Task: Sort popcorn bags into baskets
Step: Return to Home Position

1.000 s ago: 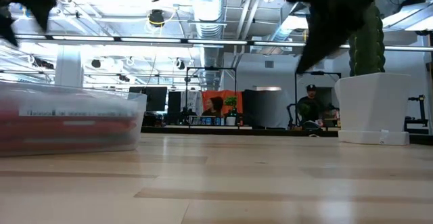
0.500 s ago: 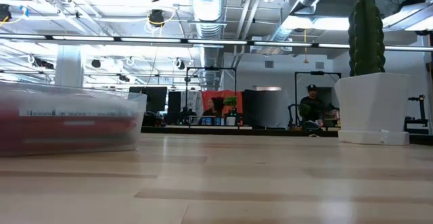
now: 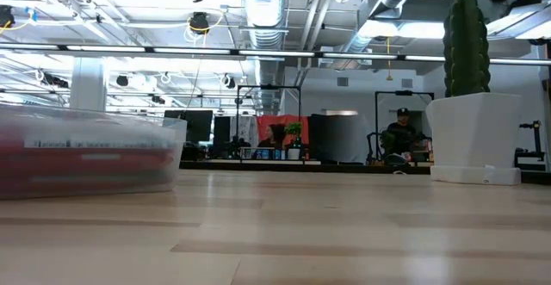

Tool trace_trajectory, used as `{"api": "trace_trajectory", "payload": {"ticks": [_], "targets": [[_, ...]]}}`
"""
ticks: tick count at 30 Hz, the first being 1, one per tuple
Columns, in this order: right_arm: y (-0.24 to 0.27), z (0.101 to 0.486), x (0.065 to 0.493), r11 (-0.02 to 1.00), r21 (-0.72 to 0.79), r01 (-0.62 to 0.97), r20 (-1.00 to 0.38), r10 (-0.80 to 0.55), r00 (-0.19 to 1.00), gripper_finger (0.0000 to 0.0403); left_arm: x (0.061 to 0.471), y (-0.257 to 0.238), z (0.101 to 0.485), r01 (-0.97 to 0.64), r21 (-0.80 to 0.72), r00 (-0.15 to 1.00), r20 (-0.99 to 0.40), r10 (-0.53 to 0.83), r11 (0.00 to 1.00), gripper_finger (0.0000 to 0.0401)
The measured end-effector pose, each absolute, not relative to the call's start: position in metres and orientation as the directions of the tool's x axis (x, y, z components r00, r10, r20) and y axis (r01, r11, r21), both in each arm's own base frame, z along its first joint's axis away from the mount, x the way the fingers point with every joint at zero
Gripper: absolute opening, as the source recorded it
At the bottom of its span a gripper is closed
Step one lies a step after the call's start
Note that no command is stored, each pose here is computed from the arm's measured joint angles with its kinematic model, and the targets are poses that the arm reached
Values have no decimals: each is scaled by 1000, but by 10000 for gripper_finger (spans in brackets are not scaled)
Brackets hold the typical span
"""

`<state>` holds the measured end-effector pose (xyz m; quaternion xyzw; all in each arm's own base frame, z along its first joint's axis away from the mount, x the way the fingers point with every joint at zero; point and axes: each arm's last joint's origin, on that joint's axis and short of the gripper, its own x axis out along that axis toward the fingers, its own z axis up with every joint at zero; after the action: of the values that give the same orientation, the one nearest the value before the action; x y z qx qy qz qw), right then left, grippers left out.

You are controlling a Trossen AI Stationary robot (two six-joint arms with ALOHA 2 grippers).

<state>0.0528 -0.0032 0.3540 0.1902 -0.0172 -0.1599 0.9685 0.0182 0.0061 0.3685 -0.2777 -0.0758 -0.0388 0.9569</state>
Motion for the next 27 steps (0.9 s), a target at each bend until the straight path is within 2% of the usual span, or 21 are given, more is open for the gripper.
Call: {"api": "trace_trajectory", "payload": {"ticks": [5,8,11,15,17,22,27], "targets": [[2,298,66,869,457,191,84,-256,963,26,23,-1,316,298,-535,942,301,-151,791,249],[8,261,78,862,489,131,106,-207,972,29,35,-11,296,276,-506,957,220,-186,817,249],[13,230,87,864,502,46,162,-145,976,29,40,-15,288,311,-507,948,224,-225,804,249],[19,195,94,877,476,-66,221,-47,974,22,47,-21,277,327,-448,944,194,-267,832,249],[21,191,93,880,460,-120,243,5,970,20,49,-22,273,330,-439,941,221,-256,836,249],[22,188,94,887,447,-118,217,21,976,27,61,-31,251,364,-446,930,226,-291,818,249],[23,185,95,898,423,-122,182,48,982,42,75,-42,213,386,-492,922,221,-317,780,249]]}}
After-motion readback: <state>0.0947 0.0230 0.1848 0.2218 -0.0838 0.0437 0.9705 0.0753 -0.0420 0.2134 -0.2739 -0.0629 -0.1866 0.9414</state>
